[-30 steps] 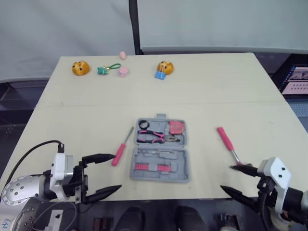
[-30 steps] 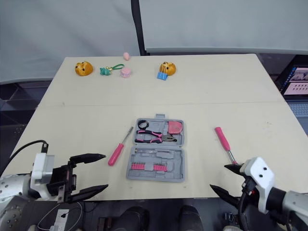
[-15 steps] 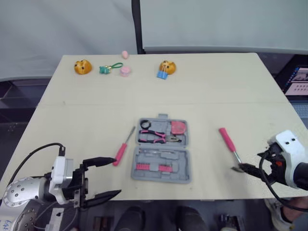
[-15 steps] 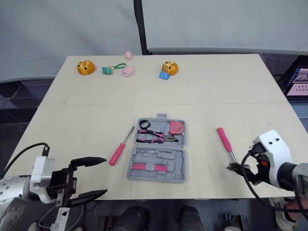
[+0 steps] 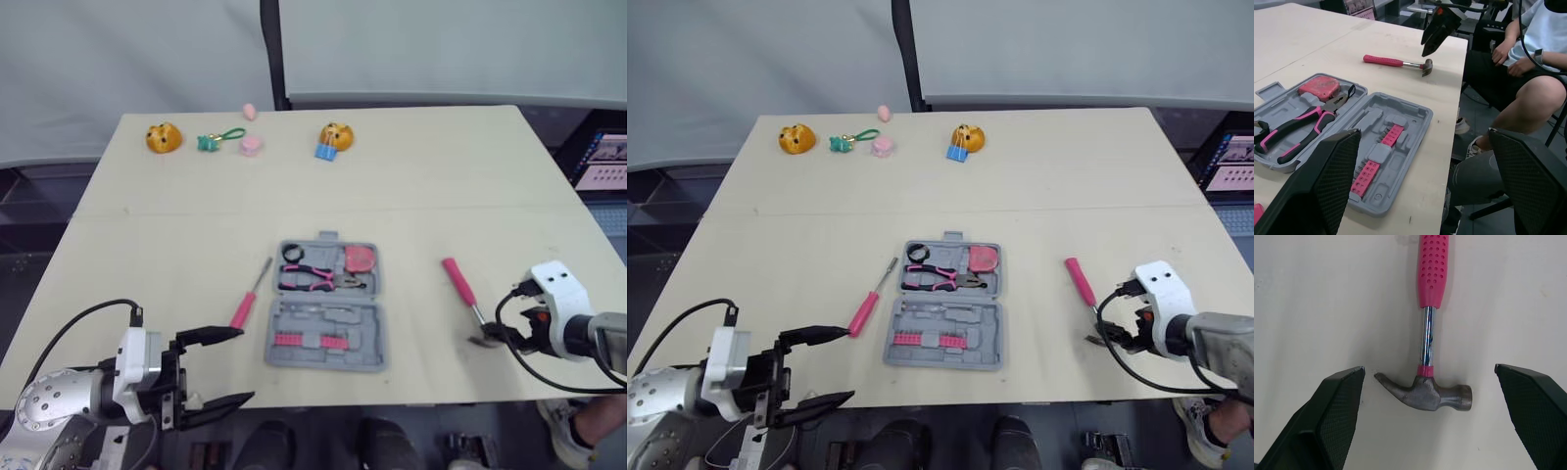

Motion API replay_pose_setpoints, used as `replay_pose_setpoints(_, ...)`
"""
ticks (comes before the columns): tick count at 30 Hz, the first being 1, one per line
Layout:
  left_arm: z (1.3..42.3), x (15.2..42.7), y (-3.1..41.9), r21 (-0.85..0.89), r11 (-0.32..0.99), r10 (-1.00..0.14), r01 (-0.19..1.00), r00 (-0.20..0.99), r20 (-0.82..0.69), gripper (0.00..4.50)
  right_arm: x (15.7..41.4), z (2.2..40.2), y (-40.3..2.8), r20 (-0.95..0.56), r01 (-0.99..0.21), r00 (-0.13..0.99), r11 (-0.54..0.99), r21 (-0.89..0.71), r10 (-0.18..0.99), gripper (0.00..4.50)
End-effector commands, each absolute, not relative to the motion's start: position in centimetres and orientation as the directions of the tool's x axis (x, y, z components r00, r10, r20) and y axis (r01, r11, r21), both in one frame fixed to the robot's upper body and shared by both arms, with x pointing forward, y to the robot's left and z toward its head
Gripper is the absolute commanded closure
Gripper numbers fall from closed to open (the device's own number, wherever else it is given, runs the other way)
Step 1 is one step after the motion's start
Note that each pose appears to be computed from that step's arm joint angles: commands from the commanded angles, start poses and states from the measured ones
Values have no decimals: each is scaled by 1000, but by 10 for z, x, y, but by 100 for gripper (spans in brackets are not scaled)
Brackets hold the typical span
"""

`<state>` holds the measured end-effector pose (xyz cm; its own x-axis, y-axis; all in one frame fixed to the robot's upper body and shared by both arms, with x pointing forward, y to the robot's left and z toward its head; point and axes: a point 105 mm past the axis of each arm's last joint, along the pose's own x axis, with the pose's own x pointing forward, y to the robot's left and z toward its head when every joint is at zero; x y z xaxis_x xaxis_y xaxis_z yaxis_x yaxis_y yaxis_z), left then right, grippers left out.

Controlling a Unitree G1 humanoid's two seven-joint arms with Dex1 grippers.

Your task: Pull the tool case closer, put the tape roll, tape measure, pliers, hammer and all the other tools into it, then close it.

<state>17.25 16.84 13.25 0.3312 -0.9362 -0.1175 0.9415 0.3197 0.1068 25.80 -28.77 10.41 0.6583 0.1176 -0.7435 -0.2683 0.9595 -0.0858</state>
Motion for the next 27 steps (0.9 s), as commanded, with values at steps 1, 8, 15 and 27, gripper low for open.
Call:
replay_pose_setpoints(1,137,168,166,140,323,-934,936,339,-112,6,266,104,-290,-731,-249,676,963,-103,96,0)
replay_pose_setpoints(8,137,164,165,142,341,-927,929,357,-112,6,276,92,-288,-743,-254,663,961,-107,93,0)
replay_pose_setpoints(15,137,162,165,143,347,-924,927,364,-117,6,277,80,-295,-756,-234,653,961,-145,45,0)
replay_pose_setpoints(27,137,165,163,143,344,-925,928,361,-116,6,272,69,-295,-769,-205,637,972,-114,45,0)
